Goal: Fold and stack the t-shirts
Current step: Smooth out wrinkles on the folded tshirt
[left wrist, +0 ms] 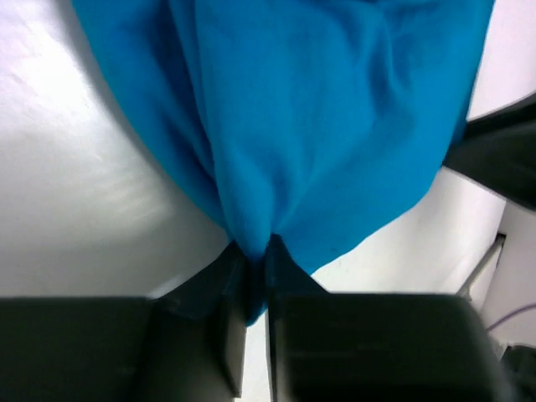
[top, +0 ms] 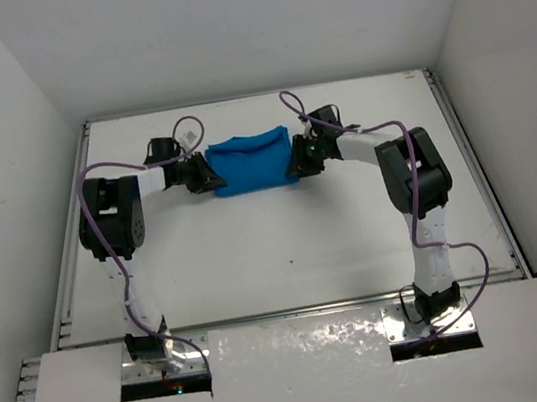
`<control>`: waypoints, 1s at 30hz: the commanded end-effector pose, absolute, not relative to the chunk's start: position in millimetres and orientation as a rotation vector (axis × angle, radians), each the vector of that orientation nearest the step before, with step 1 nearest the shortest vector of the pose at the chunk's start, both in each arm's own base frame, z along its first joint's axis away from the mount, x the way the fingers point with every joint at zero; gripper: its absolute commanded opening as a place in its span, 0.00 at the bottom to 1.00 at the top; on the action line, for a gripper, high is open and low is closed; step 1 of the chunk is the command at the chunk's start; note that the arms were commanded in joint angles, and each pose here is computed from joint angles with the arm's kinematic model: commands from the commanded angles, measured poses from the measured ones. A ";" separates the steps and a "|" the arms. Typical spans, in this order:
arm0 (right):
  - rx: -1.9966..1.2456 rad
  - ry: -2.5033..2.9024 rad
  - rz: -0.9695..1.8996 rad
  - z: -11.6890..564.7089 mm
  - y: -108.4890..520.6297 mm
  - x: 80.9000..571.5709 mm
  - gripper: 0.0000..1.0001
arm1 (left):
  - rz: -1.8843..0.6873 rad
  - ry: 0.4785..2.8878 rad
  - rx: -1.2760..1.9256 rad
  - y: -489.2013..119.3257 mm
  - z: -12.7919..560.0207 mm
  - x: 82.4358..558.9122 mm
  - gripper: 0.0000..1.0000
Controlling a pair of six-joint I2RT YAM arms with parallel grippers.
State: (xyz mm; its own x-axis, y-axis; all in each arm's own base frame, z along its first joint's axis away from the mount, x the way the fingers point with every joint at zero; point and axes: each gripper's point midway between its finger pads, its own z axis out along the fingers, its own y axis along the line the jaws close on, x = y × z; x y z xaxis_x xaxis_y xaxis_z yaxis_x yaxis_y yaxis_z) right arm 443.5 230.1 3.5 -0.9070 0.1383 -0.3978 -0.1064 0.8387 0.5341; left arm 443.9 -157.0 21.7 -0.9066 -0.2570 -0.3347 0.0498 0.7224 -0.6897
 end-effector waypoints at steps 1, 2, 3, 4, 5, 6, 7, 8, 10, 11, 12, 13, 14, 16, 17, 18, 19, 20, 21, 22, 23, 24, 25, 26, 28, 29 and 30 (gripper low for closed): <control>0.021 2.603 0.777 0.2 231.3 434.8 0.29 | -1.041 2.530 -0.116 -165.7 18.1 428.0 0.05; 0.024 2.611 0.775 0.1 229.3 428.8 0.23 | -1.044 2.541 -0.113 -166.7 17.7 423.7 0.02; 0.023 2.615 0.774 0.2 228.1 425.5 0.12 | -1.042 2.535 -0.094 -167.0 22.6 421.0 0.01; 0.022 2.621 0.774 1.2 226.8 421.0 0.07 | -1.038 2.557 -0.102 -165.4 18.8 411.0 0.00; 0.017 2.643 0.758 -3.8 223.0 411.4 0.04 | -1.025 2.561 -0.102 -163.7 18.6 407.1 0.00; 0.009 2.638 0.754 3.1 220.8 406.3 0.02 | -1.021 2.545 -0.084 -163.0 27.7 403.1 0.00; 0.007 2.666 0.743 -3.9 215.9 393.2 0.02 | -1.016 2.571 -0.098 -161.0 22.2 390.6 0.00; 0.002 2.654 0.745 3.9 214.4 388.9 0.02 | -1.008 2.556 -0.082 -159.9 30.4 386.5 0.00; -0.002 2.663 0.741 5.0 210.7 376.8 0.02 | -1.006 2.594 -0.092 -157.0 23.6 364.5 0.00; -0.006 2.687 0.736 -1.2 207.3 362.7 0.01 | -1.010 2.576 -0.079 -157.1 31.9 359.7 0.00; -0.018 2.661 0.741 7.6 207.4 360.1 0.01 | -1.017 2.577 -0.080 -157.0 32.8 352.9 0.00; -0.029 2.682 0.736 2.7 206.2 346.6 0.01 | -1.015 2.597 -0.095 -155.2 27.3 339.3 0.00; -0.037 2.684 0.731 3.4 206.2 341.7 0.01 | -1.011 2.577 -0.089 -154.6 35.6 336.2 0.02; -0.050 2.692 0.726 7.1 205.9 331.1 0.01 | -1.024 2.598 -0.095 -154.0 34.0 320.1 0.07; -0.046 2.708 0.719 3.4 203.4 323.9 0.02 | -1.027 2.584 -0.081 -154.1 40.6 317.2 0.15; -0.045 2.719 0.709 3.3 202.0 319.8 0.04 | -1.030 2.609 -0.090 -153.4 39.5 308.8 0.22; -0.052 2.713 0.707 7.2 200.8 317.7 0.08 | -1.029 2.611 -0.086 -152.9 41.7 305.6 0.29; -0.050 2.716 0.673 8.5 196.5 317.2 0.18 | -1.014 2.611 -0.080 -151.2 48.2 303.2 0.40; -0.056 2.708 0.661 12.6 194.8 317.8 0.23 | -0.999 2.608 -0.081 -149.3 51.3 303.7 0.42; -0.083 2.672 0.657 24.8 195.4 323.8 0.28 | -0.955 2.601 -0.094 -143.6 54.5 308.3 0.48; -0.094 2.674 0.636 30.4 192.9 324.2 0.44 | -0.930 2.583 -0.092 -139.7 61.8 312.3 0.50; -0.109 2.665 0.615 36.9 191.3 327.9 0.50 | -0.911 2.576 -0.097 -136.1 70.9 318.5 0.51; -0.141 2.622 0.603 52.9 193.3 340.6 0.53 | -0.879 2.567 -0.125 -126.6 75.0 325.5 0.51; -0.145 2.647 0.577 56.8 190.1 338.8 0.61 | -0.866 2.563 -0.128 -122.8 78.4 329.8 0.51; -0.158 2.623 0.562 74.4 192.0 351.2 0.67 | -0.824 2.556 -0.134 -116.5 88.4 342.2 0.51; -0.159 2.649 0.553 74.5 190.8 349.0 0.67 | -0.819 2.556 -0.134 -116.1 89.8 346.3 0.51; -0.165 2.633 0.557 80.1 192.4 352.9 0.66 | -0.837 2.521 -0.120 -119.3 100.2 355.4 0.50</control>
